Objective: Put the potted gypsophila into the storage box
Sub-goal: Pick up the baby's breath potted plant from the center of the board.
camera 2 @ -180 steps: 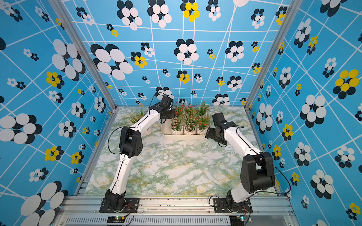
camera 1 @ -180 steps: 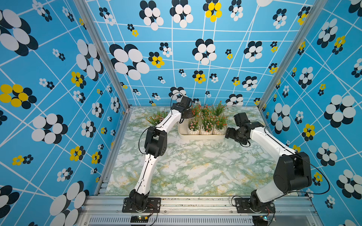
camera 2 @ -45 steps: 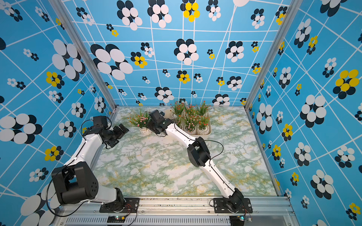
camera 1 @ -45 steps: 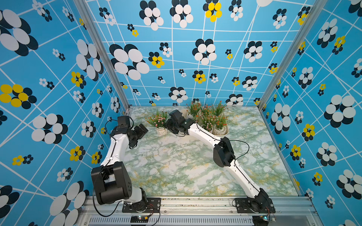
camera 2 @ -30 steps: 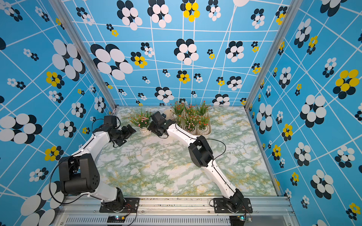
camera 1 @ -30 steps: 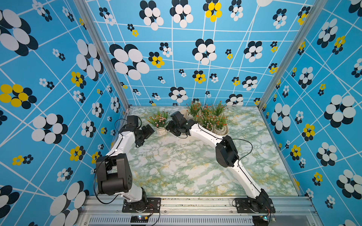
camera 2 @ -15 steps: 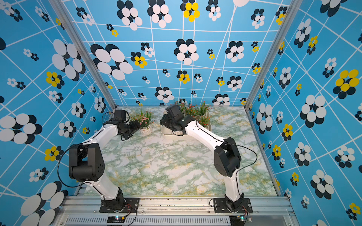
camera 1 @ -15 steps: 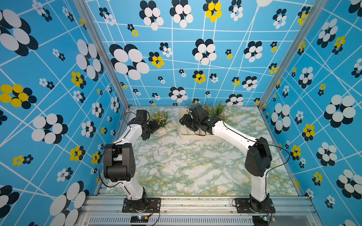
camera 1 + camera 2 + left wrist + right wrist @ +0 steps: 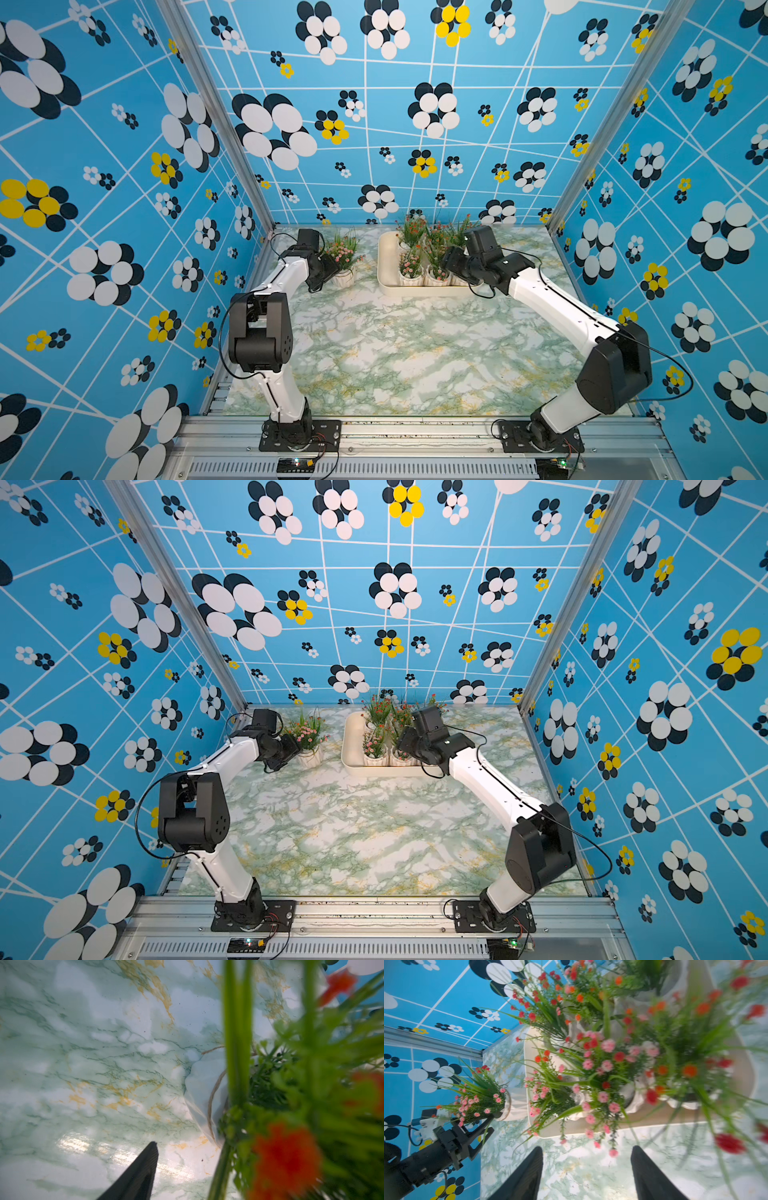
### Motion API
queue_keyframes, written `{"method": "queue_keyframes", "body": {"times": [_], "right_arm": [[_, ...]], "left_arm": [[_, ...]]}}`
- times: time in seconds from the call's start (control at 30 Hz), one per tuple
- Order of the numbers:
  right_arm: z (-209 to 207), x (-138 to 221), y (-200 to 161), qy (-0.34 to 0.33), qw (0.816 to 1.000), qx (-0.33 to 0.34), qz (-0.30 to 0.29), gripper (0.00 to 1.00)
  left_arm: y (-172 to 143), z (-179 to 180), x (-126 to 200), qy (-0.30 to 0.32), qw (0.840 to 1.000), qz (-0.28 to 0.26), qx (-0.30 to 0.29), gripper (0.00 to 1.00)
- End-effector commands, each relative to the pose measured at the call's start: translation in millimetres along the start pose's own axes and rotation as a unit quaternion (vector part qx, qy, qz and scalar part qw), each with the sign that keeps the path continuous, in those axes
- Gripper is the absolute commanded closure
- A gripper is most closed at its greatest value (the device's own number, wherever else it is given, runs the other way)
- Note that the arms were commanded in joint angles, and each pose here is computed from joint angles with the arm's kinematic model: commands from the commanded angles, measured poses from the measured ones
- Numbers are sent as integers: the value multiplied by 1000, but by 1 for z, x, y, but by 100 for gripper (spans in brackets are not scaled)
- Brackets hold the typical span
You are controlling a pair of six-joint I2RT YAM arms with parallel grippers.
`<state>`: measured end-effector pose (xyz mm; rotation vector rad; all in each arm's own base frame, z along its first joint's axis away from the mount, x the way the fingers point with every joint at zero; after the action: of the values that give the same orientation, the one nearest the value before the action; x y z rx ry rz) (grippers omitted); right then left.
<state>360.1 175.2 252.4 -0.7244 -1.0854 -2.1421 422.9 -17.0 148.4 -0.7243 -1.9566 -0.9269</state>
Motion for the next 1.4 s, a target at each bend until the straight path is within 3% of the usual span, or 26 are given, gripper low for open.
{"method": "queue_keyframes", "body": {"times": [0.0,0.33,0.77,1.1,1.2,1.37], "right_arm": [[-31,10,0,-37,999,6,-2,30],[-78,19,-1,-67,997,-29,-10,29],[-96,14,-3,-88,996,-17,12,27],[-108,16,-4,-101,995,-14,21,27],[-110,16,-3,-103,994,-13,23,26],[-111,18,-2,-105,994,-10,26,26]], "left_arm": [[5,-4,-2,16,1000,-8,-12,37],[2,-14,-20,41,999,8,-30,48],[1,-19,-30,83,995,11,-54,76],[-1,-21,-40,89,994,27,-61,82],[-2,-22,-42,91,993,32,-67,76],[-4,-23,-48,92,992,41,-71,88]]}}
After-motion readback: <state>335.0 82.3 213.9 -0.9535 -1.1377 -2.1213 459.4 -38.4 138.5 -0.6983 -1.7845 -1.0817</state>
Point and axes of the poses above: each gripper's point midway between its finger pads, its own x axis back along the fingers, its own z axis along the line the jaws close on, y = z × x, the point moved 6 cm from there along x, back along the fingers, and after that the axes turned 3 degrees about -x, right-handed, at the moved point
